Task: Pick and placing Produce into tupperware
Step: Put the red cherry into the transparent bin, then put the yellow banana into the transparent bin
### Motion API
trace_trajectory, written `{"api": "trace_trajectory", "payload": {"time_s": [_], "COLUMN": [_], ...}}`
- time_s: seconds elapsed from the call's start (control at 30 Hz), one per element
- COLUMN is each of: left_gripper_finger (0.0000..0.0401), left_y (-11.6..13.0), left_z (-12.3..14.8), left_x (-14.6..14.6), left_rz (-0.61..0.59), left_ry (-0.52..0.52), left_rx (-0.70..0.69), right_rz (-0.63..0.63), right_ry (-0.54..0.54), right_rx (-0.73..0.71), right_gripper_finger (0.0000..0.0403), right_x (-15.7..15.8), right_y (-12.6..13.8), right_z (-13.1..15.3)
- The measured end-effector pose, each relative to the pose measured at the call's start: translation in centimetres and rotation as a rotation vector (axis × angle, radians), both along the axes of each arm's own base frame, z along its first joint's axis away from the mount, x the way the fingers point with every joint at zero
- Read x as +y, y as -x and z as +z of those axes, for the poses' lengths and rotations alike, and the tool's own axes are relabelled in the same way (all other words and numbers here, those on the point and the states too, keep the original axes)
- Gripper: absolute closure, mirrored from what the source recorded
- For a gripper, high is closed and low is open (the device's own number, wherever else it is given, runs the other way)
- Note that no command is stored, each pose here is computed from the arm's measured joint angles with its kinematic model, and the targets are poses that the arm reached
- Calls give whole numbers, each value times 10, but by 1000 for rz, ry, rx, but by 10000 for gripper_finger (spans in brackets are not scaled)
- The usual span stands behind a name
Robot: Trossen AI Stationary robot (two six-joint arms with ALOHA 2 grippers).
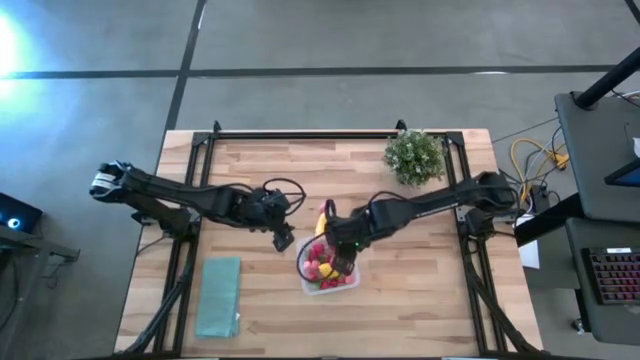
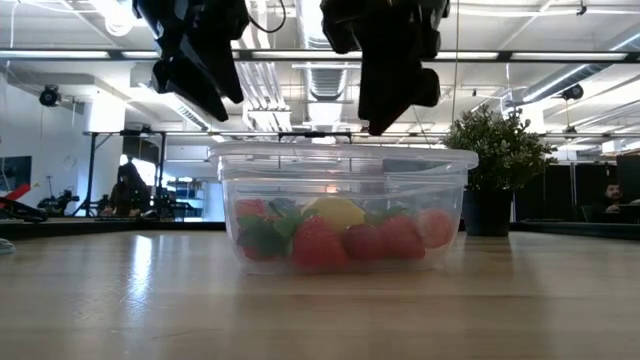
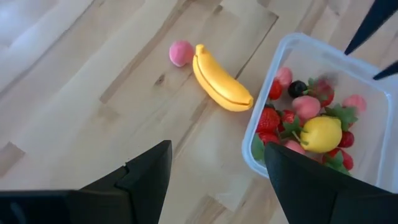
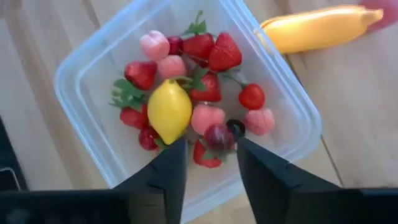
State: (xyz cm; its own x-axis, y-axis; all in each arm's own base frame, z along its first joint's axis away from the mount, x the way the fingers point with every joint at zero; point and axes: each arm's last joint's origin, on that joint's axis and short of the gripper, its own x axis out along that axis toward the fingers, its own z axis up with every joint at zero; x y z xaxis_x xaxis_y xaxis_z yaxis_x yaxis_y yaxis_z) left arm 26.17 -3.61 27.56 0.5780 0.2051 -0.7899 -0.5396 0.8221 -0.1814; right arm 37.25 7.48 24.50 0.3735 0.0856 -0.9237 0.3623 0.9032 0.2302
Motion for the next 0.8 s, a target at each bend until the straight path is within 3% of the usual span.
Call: {"api": "trace_trajectory", "payload": {"time_s": [0.2,0.4,0.6,0.8], "left_gripper_finger": [159,159,159,159], "left_y": [-1,-10,-39,-64], "left_z": [-1,-3,-25,-62], "left_x": [2,21,41,54], "left_rz": [85,246,230,224], "left_ry": [54,141,197,298], "left_rx": [-12,-79,-85,19], "right_rz": [-64,-191,-327,-380], "right_ry": [89,199,349,338], "right_rx": [-37,-158,-315,-351], "right_gripper_finger": [199,154,125,108], "right_x": [0,-12,-28,-32], "right_y": [5,20,45,64], "right_z": [10,43,86,104]}}
